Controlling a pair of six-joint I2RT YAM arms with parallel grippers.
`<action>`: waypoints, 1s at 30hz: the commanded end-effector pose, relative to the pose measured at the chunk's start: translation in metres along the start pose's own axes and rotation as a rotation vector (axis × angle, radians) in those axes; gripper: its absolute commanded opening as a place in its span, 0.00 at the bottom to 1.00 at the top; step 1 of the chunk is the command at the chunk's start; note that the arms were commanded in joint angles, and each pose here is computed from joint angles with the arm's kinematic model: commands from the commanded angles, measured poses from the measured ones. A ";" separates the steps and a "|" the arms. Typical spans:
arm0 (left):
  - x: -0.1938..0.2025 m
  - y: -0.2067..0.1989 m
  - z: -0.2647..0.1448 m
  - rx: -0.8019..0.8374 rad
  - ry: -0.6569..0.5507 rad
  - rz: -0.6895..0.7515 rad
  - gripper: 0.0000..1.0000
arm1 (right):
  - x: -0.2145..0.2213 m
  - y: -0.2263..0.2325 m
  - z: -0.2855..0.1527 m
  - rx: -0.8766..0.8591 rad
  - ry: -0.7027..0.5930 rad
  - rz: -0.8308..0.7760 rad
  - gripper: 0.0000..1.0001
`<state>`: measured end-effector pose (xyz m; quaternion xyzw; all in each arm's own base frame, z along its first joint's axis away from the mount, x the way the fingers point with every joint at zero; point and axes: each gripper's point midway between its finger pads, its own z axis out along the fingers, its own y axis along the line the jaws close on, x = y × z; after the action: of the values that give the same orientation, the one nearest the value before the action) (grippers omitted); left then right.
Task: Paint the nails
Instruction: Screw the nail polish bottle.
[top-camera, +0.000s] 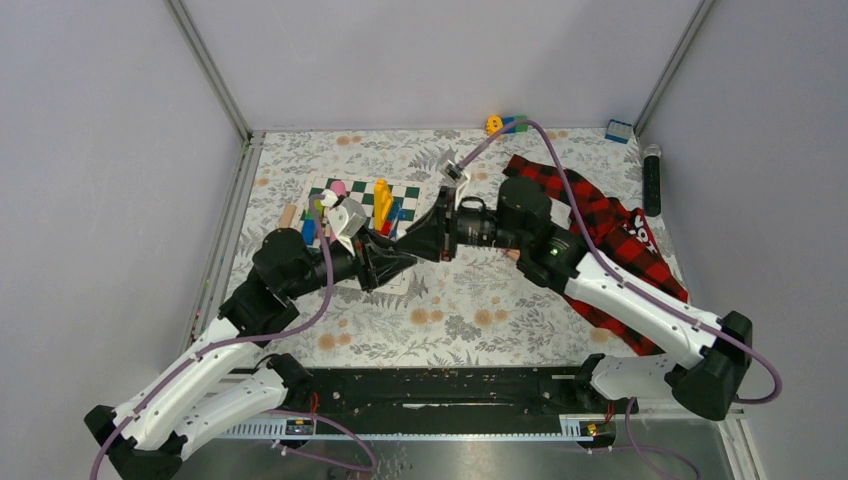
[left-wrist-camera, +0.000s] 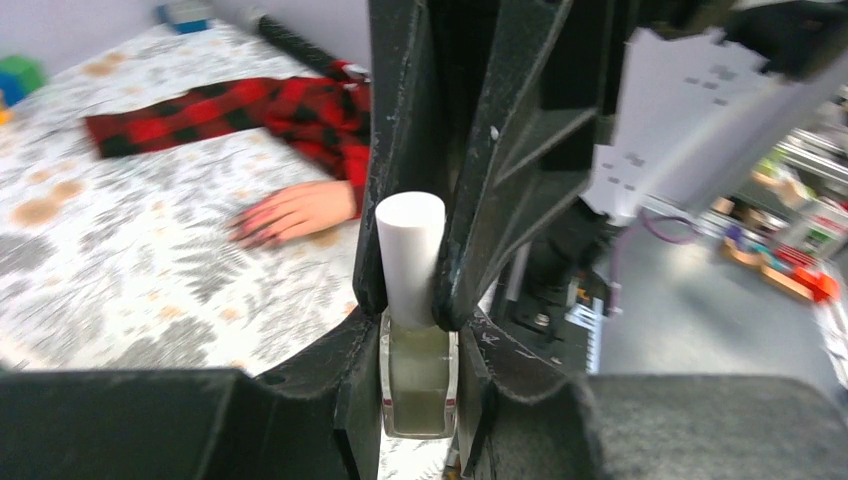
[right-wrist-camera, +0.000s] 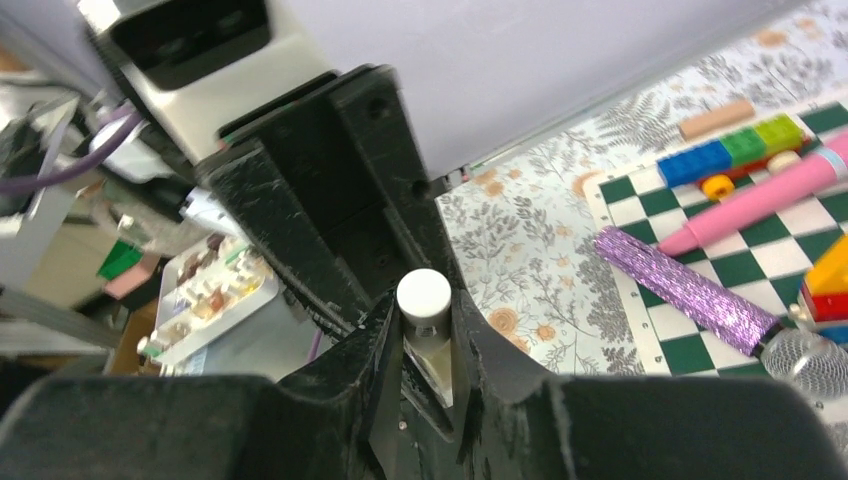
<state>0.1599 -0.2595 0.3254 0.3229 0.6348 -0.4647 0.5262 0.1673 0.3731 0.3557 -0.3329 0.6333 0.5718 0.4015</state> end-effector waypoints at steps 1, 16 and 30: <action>-0.037 0.050 -0.001 -0.279 -0.157 0.077 0.00 | 0.058 -0.004 0.030 0.055 0.191 0.250 0.00; -0.013 0.101 -0.007 -0.540 -0.095 0.036 0.00 | 0.081 -0.030 0.085 0.343 0.213 0.324 0.00; -0.020 0.074 0.000 -0.394 -0.106 0.084 0.00 | 0.023 -0.038 0.057 0.421 0.071 0.159 0.55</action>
<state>0.2285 -0.2114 0.2536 0.2137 0.7636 -0.2610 0.5506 0.2397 0.4161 0.2932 -0.1522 0.7982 0.4085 0.4157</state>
